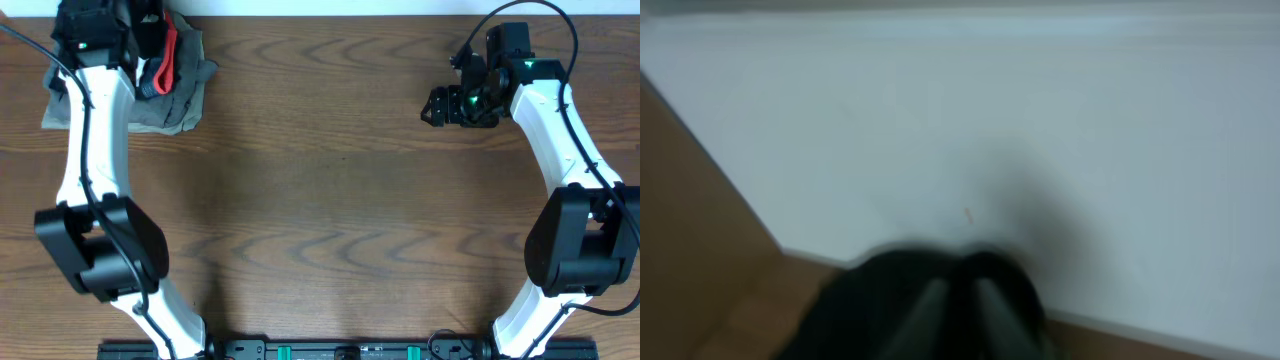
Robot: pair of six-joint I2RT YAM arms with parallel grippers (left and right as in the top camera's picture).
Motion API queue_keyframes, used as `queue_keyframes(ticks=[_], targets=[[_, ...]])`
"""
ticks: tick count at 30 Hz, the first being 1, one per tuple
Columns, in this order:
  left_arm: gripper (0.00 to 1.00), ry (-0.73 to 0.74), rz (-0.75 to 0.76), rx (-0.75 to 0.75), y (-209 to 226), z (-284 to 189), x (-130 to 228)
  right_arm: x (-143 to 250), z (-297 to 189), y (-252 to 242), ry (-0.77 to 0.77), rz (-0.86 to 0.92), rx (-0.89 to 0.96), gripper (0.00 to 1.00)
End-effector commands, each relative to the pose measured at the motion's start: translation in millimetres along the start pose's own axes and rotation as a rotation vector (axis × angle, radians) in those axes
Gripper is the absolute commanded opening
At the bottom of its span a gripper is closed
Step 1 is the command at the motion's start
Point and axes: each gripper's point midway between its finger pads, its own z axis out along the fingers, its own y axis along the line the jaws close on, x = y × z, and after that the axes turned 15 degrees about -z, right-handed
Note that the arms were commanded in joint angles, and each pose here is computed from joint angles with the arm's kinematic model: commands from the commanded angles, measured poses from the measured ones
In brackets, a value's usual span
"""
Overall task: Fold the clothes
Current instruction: 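Lower the bundle onto the top of the clothes stack and release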
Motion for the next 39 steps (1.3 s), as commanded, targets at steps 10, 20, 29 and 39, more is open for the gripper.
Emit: queue_keyframes(ticks=[10, 20, 29, 39], targets=[[0.06, -0.285, -0.228, -0.011, 80, 103, 57, -7, -13, 9, -0.026, -0.014, 0.002, 0.80], [0.06, 0.155, -0.199, -0.198, 131, 121, 199, -9, -10, 15, -0.025, -0.030, -0.004, 0.80], [0.06, 0.354, -0.177, -0.278, 152, 119, 288, -5, -10, 17, -0.010, -0.026, -0.008, 0.80], [0.10, 0.311, -0.119, -0.202, 108, 96, 204, -19, -30, -31, -0.044, -0.111, 0.291, 0.78]])
